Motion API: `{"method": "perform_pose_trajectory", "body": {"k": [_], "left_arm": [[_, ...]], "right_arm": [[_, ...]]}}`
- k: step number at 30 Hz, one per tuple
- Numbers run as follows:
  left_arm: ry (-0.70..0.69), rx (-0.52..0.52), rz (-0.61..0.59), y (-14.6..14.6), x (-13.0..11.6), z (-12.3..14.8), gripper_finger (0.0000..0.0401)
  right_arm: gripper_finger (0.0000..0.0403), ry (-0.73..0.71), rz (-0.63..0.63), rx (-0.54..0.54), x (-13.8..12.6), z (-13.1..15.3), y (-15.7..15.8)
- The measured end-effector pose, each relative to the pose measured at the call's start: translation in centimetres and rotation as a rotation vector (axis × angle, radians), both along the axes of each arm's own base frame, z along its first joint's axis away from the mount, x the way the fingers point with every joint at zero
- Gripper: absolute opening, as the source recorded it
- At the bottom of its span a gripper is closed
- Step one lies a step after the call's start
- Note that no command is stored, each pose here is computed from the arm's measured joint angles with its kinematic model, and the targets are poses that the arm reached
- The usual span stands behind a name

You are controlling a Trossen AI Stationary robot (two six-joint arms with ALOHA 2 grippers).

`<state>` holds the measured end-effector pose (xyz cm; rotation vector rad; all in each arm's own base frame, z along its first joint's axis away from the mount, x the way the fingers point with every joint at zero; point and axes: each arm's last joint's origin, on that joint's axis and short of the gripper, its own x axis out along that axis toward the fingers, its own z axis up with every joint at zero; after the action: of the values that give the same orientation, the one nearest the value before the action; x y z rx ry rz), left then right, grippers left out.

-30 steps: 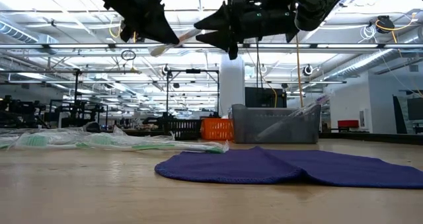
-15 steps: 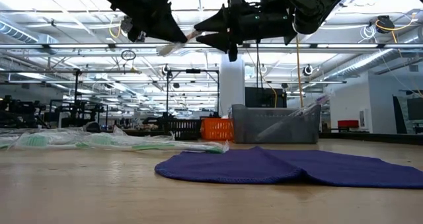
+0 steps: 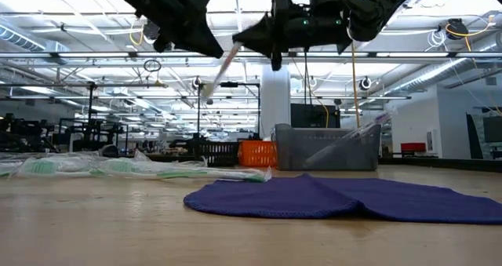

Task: Pick & Place Toothbrushes
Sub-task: Put the orange toothbrush into the orange basket

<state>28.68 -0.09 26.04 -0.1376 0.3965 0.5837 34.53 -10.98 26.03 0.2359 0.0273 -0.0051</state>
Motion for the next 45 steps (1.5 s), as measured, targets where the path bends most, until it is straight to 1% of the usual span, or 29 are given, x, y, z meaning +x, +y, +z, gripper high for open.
{"method": "perform_pose_trajectory", "body": {"k": [5, 7, 9, 15, 21, 25, 29, 36, 38, 45], "left_arm": [[0.082, 0.026, 0.052, 0.4, -1.1, -0.1, 0.003], [0.083, 0.017, 0.06, 0.3, -1.4, 0.2, 0.003], [0.12, 0.002, 0.064, 0.3, -1.8, -0.2, 0.003], [0.157, -0.017, 0.072, 0.3, -2.2, -0.5, 0.0031], [0.152, -0.025, 0.077, 0.3, -2.1, -0.6, 0.0031], [0.151, -0.025, 0.08, 0.4, -2.1, -0.6, 0.0031], [0.144, -0.026, 0.081, 0.4, -2.1, -0.5, 0.0031], [0.14, -0.031, 0.084, 0.4, -2.1, -0.5, 0.0031], [0.14, -0.031, 0.084, 0.4, -2.1, -0.5, 0.0031], [0.139, -0.032, 0.084, 0.4, -2.1, -0.5, 0.0031]], "right_arm": [[0.0019, 0.036, -0.066, 0.019, -0.8, -0.4, -2.3], [0.0019, 0.052, -0.098, 0.026, -1.3, -0.6, -3.3], [0.0019, 0.054, -0.136, 0.028, -1.8, -0.6, -4.6], [0.0019, 0.093, -0.305, 0.043, -4.0, -1.0, -8.5], [0.0019, 0.117, -0.386, 0.063, -5.7, -1.3, -10.9], [0.0019, 0.133, -0.412, 0.079, -6.1, -1.9, -11.7], [0.0019, 0.164, -0.426, 0.113, -6.0, -3.5, -12.6], [0.0019, 0.172, -0.435, 0.159, -5.7, -5.3, -13.5], [0.0019, 0.187, -0.417, 0.182, -5.6, -5.9, -13.6], [0.0019, 0.192, -0.403, 0.208, -5.4, -6.5, -13.7]]}}
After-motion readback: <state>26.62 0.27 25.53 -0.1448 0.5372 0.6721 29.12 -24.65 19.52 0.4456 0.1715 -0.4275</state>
